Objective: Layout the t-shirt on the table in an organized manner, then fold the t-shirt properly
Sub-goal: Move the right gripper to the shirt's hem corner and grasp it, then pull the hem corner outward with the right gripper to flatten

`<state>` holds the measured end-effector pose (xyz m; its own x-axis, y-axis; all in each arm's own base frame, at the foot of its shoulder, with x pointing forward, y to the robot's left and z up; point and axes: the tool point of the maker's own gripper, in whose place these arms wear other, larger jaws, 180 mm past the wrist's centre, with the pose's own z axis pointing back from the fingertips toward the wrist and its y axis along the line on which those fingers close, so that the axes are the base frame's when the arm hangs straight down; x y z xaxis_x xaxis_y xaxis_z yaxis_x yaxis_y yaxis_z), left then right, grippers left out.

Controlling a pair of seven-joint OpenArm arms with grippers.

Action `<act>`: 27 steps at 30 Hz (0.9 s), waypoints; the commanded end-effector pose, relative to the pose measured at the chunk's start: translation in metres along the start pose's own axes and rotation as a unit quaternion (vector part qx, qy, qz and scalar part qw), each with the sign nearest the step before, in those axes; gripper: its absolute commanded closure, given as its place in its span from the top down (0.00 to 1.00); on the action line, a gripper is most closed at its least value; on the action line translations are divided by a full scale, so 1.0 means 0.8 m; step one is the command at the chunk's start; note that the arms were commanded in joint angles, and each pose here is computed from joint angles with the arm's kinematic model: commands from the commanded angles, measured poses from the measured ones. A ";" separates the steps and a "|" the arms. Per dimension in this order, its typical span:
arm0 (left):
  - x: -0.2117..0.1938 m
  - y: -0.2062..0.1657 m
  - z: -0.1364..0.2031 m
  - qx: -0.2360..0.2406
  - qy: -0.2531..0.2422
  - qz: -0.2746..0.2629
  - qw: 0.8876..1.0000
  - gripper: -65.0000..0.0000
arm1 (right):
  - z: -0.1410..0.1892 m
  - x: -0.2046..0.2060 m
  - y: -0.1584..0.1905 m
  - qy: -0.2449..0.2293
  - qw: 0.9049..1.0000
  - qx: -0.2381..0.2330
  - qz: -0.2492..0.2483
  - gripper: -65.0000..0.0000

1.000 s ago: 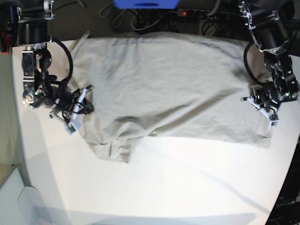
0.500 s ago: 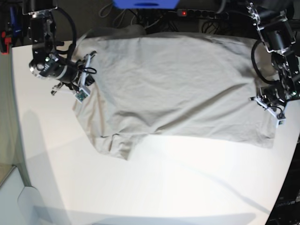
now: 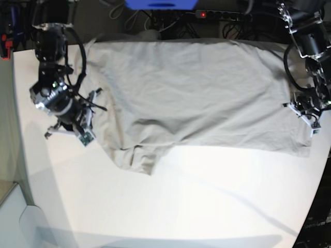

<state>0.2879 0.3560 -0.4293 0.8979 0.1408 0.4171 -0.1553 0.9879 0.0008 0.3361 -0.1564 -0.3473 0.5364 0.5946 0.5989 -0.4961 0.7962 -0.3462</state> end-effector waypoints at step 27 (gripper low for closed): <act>0.001 0.008 0.004 0.009 0.004 -0.002 1.000 0.03 | -0.165 0.075 0.005 -0.034 0.983 0.150 -0.099 0.02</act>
<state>0.2878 0.3551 -0.4297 0.8954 0.1413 0.4222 -0.1547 0.9880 -0.0025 0.4437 -0.0968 -0.4233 0.6259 0.4056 0.6661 -0.5686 0.8219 0.0338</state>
